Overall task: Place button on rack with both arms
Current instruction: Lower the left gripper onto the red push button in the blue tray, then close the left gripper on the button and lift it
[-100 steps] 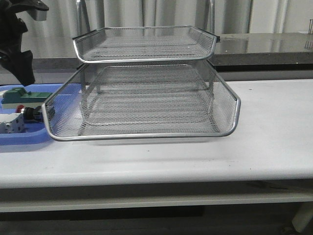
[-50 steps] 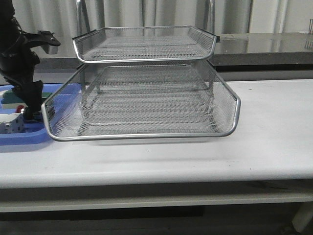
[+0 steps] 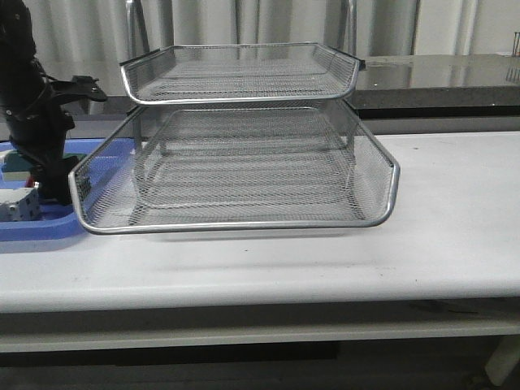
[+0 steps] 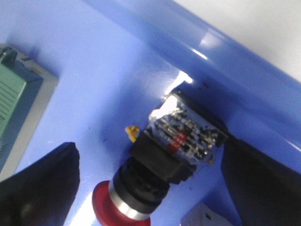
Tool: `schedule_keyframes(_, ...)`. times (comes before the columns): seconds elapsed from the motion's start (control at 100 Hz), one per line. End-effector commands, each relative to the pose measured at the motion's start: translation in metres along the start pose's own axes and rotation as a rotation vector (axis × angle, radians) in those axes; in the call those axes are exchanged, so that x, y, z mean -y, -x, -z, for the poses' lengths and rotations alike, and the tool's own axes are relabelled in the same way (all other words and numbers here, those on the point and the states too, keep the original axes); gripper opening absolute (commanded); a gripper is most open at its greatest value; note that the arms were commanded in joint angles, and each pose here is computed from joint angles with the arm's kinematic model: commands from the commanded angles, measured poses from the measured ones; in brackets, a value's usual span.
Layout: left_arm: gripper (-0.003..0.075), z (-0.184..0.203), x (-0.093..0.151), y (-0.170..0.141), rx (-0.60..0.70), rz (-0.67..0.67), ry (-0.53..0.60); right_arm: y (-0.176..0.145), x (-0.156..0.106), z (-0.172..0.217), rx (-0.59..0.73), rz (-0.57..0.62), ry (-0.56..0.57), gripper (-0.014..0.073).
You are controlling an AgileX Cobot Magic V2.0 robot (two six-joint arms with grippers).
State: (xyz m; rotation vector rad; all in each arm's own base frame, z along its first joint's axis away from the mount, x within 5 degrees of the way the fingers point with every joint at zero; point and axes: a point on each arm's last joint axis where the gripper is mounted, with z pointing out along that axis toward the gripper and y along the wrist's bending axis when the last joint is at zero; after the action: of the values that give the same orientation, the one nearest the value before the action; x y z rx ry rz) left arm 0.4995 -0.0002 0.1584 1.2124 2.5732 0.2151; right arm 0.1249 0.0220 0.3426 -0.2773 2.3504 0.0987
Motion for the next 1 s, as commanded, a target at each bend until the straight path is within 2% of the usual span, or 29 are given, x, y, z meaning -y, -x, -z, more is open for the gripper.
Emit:
schedule_keyframes(0.0, 0.0584, 0.036, -0.013, 0.01, 0.09, 0.013, 0.089, 0.012, 0.001, 0.009, 0.094, 0.005, -0.011, -0.0062)
schedule_keyframes(0.4, 0.0566, 0.019, -0.012, 0.009, 0.081, 0.011, 0.079, 0.012, 0.001, 0.009, 0.094, 0.005, -0.011, -0.0062)
schedule_keyframes(0.47, 0.0499, 0.019, -0.012, 0.009, 0.08, 0.011, 0.077, 0.012, 0.001, 0.009, 0.094, 0.005, -0.011, -0.0062)
schedule_keyframes(0.66, 0.0164, 0.019, -0.013, 0.01, 0.085, 0.011, 0.083, 0.012, 0.001, 0.009, 0.094, 0.005, -0.011, -0.0062)
schedule_keyframes(0.78, 0.0013, 0.019, -0.013, 0.01, 0.089, 0.011, 0.088, 0.012, 0.001, 0.009, 0.094, 0.005, -0.011, -0.0062)
schedule_keyframes(0.83, -0.002, 0.021, -0.014, 0.011, 0.093, 0.013, 0.093, 0.012, 0.001, 0.009, 0.094, 0.005, -0.011, -0.0062)
schedule_keyframes(0.99, -0.002, 0.042, -0.023, 0.018, 0.124, 0.04, 0.096, 0.012, 0.001, 0.009, 0.094, 0.005, -0.011, -0.0062)
